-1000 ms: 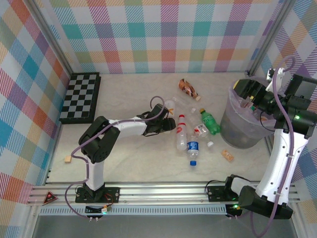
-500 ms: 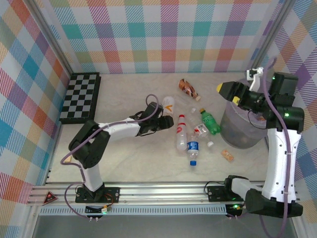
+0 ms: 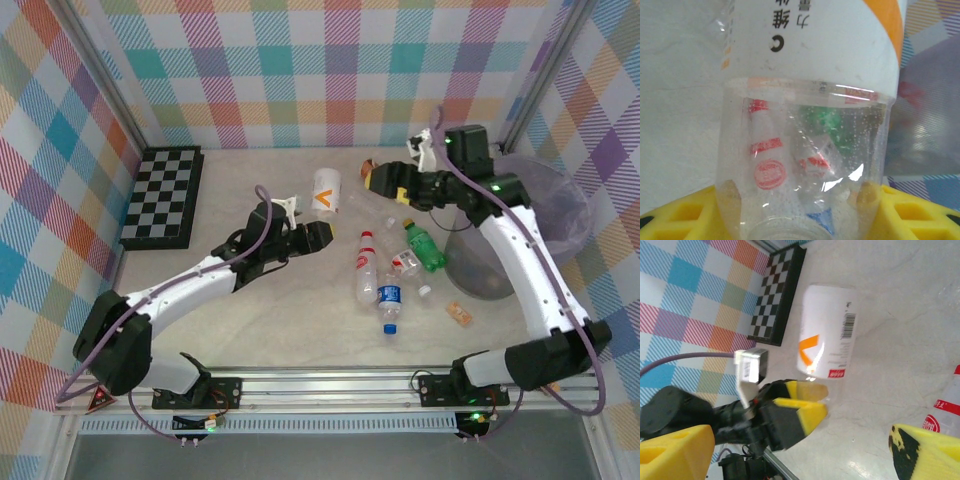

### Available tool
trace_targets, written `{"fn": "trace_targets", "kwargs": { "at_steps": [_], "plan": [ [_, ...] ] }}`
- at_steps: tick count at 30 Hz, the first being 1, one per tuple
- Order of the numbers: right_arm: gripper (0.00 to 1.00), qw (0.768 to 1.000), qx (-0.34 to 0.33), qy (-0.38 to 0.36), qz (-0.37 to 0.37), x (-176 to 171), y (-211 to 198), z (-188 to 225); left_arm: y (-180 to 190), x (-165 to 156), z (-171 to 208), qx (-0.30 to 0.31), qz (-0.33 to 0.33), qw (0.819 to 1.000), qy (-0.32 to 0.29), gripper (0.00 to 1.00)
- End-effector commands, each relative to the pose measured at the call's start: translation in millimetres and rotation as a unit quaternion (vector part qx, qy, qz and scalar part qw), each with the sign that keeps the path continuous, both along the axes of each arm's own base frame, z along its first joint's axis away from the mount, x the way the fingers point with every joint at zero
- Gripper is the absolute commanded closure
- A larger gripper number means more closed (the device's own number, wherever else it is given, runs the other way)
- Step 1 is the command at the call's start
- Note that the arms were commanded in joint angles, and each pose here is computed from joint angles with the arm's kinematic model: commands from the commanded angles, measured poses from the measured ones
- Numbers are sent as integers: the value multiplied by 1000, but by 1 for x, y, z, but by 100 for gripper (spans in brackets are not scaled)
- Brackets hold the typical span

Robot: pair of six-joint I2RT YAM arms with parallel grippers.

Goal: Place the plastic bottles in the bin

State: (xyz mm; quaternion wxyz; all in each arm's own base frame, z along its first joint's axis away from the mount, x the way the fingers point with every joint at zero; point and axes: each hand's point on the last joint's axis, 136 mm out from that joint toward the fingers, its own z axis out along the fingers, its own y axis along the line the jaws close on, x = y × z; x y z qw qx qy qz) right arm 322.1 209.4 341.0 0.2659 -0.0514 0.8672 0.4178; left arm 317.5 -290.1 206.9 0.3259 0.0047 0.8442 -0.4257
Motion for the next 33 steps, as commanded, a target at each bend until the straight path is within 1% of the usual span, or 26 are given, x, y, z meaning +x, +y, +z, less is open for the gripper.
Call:
{"fn": "trace_targets", "kwargs": {
  "at_steps": [1, 3, 5, 12, 15, 16, 18, 21, 24, 26, 27, 29, 30, 33],
  "plan": [
    [9, 1000, 20, 4, 3, 19, 22, -5, -8, -14, 28, -44, -46, 998, -28, 99],
    [9, 999, 22, 23, 28, 22, 42, -17, -10, -18, 34, -59, -56, 996, -32, 100],
    [8, 999, 23, 30, 38, 26, 53, -26, -10, -21, 36, -58, -61, 996, -36, 100],
    [8, 997, 37, 48, 46, 44, 71, -50, -31, -35, 37, -57, -98, 993, -44, 100],
    [9, 997, 32, 55, 41, 48, 72, -58, -38, -36, 37, -60, -103, 992, -44, 100],
    [10, 997, 30, 54, 38, 50, 71, -61, -39, -36, 36, -59, -104, 992, -43, 100],
    [17, 998, 26, 52, 33, 51, 69, -64, -42, -37, 37, -62, -106, 992, -42, 100],
    [30, 998, 22, 40, 31, 50, 67, -62, -44, -36, 33, -61, -103, 992, -35, 100],
    [37, 999, 16, 37, 28, 49, 65, -62, -44, -35, 33, -64, -101, 992, -37, 100],
    [40, 999, 13, 36, 28, 48, 64, -63, -45, -35, 35, -65, -102, 992, -37, 99],
    [40, 999, 12, 33, 29, 48, 63, -62, -44, -35, 35, -65, -101, 992, -37, 86],
    [41, 999, 8, 28, 26, 49, 62, -60, -43, -36, 35, -64, -99, 992, -37, 55],
    [42, 999, 8, 22, 26, 49, 62, -56, -41, -36, 36, -62, -96, 993, -38, 43],
    [46, 1000, 2, 2, 25, 52, 58, -43, -36, -37, 33, -52, -89, 994, -38, 9]
  ]
}}
